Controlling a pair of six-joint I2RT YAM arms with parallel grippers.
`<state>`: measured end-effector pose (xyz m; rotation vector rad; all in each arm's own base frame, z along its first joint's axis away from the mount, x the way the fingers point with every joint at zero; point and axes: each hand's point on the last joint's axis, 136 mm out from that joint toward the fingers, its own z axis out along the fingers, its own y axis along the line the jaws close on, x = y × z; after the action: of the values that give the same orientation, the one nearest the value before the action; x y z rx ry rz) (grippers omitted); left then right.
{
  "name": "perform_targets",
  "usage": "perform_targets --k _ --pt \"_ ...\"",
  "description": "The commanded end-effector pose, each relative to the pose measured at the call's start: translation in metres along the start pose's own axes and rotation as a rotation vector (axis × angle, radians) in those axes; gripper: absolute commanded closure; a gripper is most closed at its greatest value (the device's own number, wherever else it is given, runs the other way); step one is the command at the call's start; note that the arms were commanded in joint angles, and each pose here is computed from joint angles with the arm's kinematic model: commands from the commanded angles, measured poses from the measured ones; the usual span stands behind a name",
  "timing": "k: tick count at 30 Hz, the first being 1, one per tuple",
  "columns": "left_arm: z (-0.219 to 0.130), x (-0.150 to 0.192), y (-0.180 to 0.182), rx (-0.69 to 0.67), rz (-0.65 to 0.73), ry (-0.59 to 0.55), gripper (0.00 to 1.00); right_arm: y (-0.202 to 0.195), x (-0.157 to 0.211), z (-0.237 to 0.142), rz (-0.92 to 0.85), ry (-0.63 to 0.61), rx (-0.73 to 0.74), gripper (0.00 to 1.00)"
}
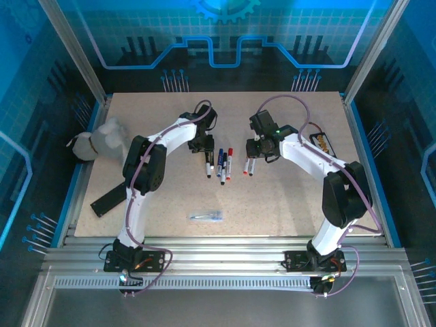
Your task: Open the pen caps
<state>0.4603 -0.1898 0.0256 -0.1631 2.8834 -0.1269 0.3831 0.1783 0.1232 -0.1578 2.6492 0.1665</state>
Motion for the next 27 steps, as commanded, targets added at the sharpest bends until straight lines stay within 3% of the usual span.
perform_targets --k 1,15,23,27 --pt "0.015 0.01 -0.001 -0.009 -0.016 0.034 0.62 0.005 0.006 0.006 -0.002 0.019 -0.007 0.63" --pt "0.03 0.012 0.002 -0.03 -0.021 0.053 0.73 0.01 0.01 0.011 0.01 0.029 -0.041 0.68" --pt "0.028 0.007 0.009 -0.031 -0.036 0.054 0.87 0.024 0.014 0.016 0.02 0.045 -0.099 0.69" --pt "0.02 -0.001 0.012 -0.016 -0.049 0.038 0.99 0.041 0.017 0.019 0.015 0.053 -0.152 0.7"
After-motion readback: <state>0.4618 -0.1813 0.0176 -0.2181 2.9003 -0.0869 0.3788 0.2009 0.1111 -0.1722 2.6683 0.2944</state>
